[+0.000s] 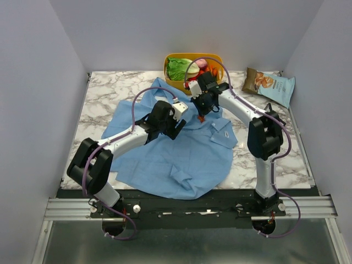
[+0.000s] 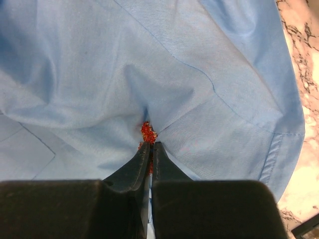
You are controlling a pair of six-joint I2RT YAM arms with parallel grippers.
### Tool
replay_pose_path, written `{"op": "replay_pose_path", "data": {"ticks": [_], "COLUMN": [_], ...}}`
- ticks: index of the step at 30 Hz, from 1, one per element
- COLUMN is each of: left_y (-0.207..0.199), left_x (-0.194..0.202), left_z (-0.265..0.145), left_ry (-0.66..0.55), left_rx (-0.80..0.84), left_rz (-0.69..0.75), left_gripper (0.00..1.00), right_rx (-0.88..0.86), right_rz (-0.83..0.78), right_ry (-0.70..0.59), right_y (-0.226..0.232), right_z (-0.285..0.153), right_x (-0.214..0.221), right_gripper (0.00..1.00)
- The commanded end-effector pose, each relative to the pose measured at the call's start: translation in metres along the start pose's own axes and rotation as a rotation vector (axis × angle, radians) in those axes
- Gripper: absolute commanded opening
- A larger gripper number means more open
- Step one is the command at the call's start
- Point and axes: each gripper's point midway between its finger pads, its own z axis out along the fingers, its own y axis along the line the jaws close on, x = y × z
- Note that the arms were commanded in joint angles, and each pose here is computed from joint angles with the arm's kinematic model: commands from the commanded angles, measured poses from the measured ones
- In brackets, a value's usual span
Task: Remove the brooch from the garment
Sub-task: Remove the brooch from the clothes.
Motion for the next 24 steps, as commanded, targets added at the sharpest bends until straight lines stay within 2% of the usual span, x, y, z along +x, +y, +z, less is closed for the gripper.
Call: {"op": "replay_pose_path", "data": {"ticks": [1,6,12,17,24], "left_y": [0.000,-0.009,-0.016,-0.010,-0.020], "left_x": [-0.030,-0.057,-0.080,-0.089,-0.081], "left_z": [-0.009,-0.020,-0.025,-0.026,-0.012], "left_ry": [-0.083,-0.193,-0.248,-0.284,-0.277], "left_rx": [0.017,0.073,0.123,0.048,-0.047], "left_rz": [-0.002,0.023,0.064,0.135,0.201], "left_gripper": [0.82,0.82,0.83,0.84,0.84], "right_rx": [-0.064,-0.176,-0.333,-0.456,-0.612], "right_rz": [-0.022,0.001,0.074,0.137,0.170], "right_ry": [-0.113,-0.172,-0.153,-0.152,-0.217], "right_y": [0.010,0.020,0.031,0.038,0.049], "right_z": [-0.037,-0.067,-0.067,-0.064,-0.083], "right_x": [-0.025,-0.034,-0.014,-0.005,-0.022], "right_gripper": [0.08,0.06,0.05,0.05,0.05]}}
